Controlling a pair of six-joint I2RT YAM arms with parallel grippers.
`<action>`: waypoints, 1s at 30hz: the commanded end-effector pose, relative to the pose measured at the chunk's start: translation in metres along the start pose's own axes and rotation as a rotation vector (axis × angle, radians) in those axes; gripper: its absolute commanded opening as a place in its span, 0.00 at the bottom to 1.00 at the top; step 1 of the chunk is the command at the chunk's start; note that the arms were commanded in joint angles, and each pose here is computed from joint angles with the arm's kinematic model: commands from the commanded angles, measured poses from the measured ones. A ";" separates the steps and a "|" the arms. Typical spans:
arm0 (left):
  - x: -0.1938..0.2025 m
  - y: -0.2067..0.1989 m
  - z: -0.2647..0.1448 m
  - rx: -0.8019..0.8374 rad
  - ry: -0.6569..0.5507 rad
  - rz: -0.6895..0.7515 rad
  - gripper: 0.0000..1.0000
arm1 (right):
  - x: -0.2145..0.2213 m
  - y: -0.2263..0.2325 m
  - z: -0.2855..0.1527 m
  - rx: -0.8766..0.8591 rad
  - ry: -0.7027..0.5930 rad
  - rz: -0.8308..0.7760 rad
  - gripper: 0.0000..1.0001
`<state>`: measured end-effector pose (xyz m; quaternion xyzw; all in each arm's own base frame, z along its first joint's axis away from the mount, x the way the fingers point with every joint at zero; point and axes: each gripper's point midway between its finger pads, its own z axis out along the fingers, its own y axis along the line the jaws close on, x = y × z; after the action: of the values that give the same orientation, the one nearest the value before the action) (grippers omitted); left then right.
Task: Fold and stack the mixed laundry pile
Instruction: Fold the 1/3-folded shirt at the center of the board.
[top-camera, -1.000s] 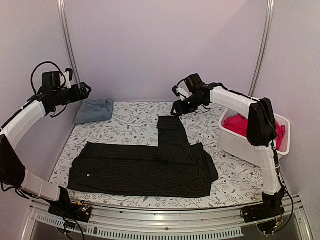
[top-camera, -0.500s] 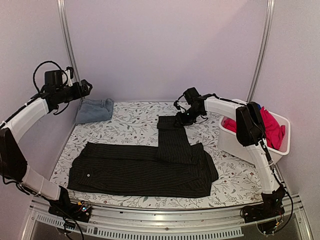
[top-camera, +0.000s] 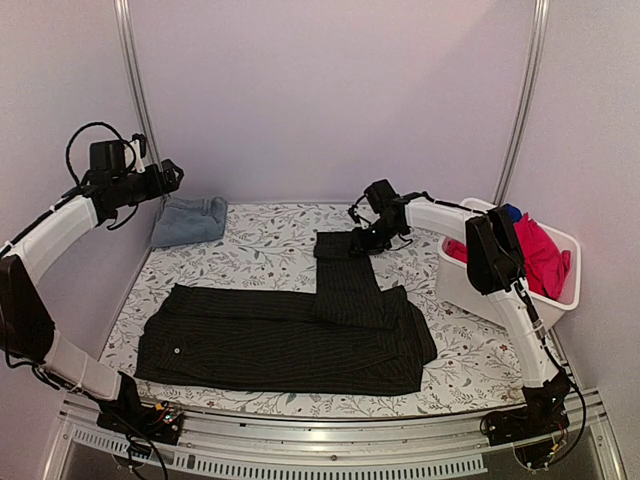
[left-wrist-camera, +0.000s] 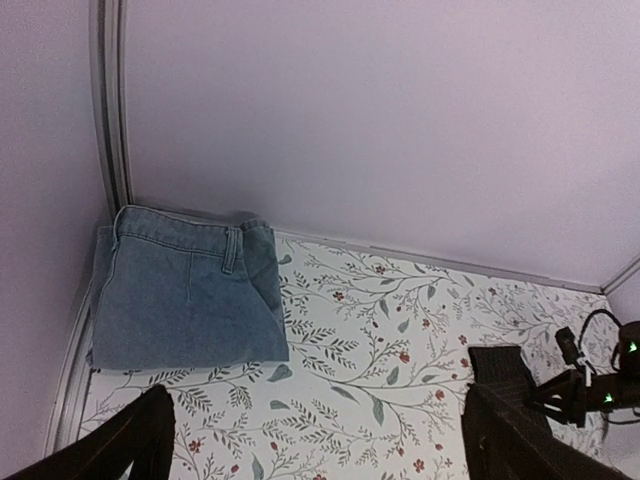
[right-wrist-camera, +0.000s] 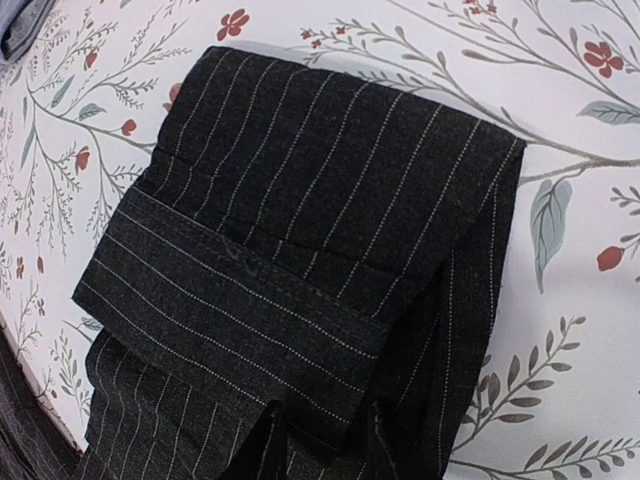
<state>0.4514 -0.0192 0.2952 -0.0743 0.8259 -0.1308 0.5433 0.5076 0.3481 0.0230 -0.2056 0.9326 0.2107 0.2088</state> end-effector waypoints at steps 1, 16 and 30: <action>-0.008 -0.001 0.002 0.008 -0.018 0.003 1.00 | 0.011 -0.008 0.018 0.026 0.031 0.012 0.21; 0.001 -0.017 0.012 0.119 0.039 0.023 1.00 | -0.072 0.053 -0.082 -0.141 -0.219 -0.060 0.00; 0.083 -0.185 0.003 0.440 0.111 0.530 1.00 | -0.075 0.121 -0.160 -0.483 -0.269 0.046 0.00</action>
<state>0.4362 -0.1680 0.2791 0.1548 0.8260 -0.1988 0.5043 0.4839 0.3844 0.1976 -0.2094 0.8495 0.3900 0.2869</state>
